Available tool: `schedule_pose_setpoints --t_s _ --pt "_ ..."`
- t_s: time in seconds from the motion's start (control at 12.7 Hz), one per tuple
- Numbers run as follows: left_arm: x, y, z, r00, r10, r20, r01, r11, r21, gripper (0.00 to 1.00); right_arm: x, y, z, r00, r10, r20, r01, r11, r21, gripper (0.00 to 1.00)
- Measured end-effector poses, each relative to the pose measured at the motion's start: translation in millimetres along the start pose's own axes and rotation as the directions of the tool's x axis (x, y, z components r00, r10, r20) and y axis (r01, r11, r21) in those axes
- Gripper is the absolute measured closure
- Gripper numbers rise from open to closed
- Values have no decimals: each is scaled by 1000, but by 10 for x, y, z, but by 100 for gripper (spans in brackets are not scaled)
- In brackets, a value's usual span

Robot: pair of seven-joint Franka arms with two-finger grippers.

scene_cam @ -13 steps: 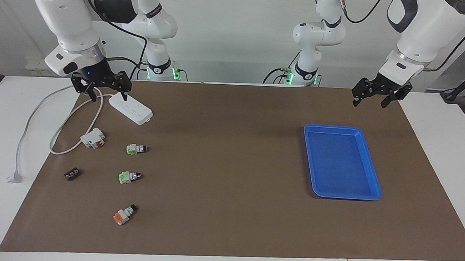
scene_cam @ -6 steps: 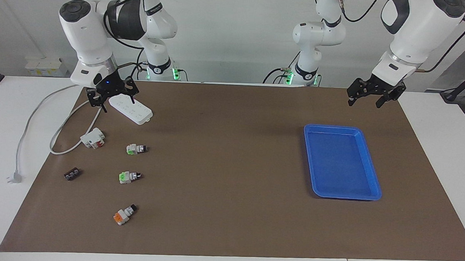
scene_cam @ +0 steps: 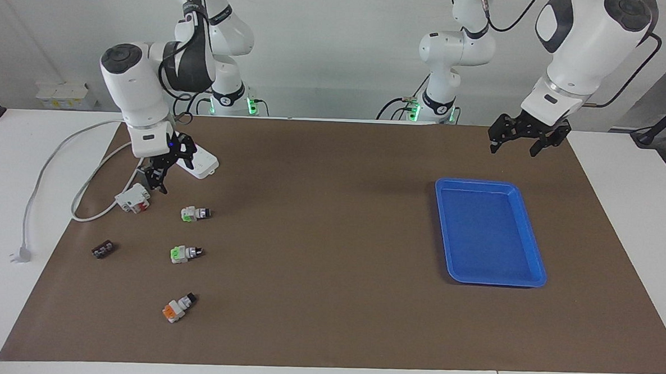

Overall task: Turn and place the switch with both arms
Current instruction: 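Grasp the white switch module with the right gripper while the left gripper advances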

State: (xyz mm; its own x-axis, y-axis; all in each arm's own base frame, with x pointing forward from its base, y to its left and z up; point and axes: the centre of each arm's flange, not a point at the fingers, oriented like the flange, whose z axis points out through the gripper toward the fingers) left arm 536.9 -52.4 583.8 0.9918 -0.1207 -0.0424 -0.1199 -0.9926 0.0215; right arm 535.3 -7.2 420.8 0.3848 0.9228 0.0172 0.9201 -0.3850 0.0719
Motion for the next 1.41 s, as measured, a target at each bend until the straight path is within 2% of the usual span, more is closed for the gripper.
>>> schedule_pose_setpoints --t_s 0.24,0.47,0.71,1.18,1.26,1.41 --pt "-63 1 116 1000 -1 -3 1 1000 1 0 38 121 427 970 -245 0 245 969 45 0" --pt "-121 2 204 1000 -1 -13 2 1000 3 0 76 222 816 916 -400 -15 399 912 93 4" --pt "-133 1 217 1000 -2 -20 2 1000 3 0 96 260 1008 876 -482 -27 482 871 94 4" --pt "-175 3 302 1000 -2 -15 2 1000 4 0 37 211 1145 851 -524 -36 525 843 118 5" --pt "-182 4 307 1000 -2 -15 2 1000 4 0 16 203 1167 851 -524 -37 525 843 119 11" --pt "-195 6 315 1000 -2 -14 2 1000 4 0 -47 213 1187 855 -517 -37 517 847 121 36"
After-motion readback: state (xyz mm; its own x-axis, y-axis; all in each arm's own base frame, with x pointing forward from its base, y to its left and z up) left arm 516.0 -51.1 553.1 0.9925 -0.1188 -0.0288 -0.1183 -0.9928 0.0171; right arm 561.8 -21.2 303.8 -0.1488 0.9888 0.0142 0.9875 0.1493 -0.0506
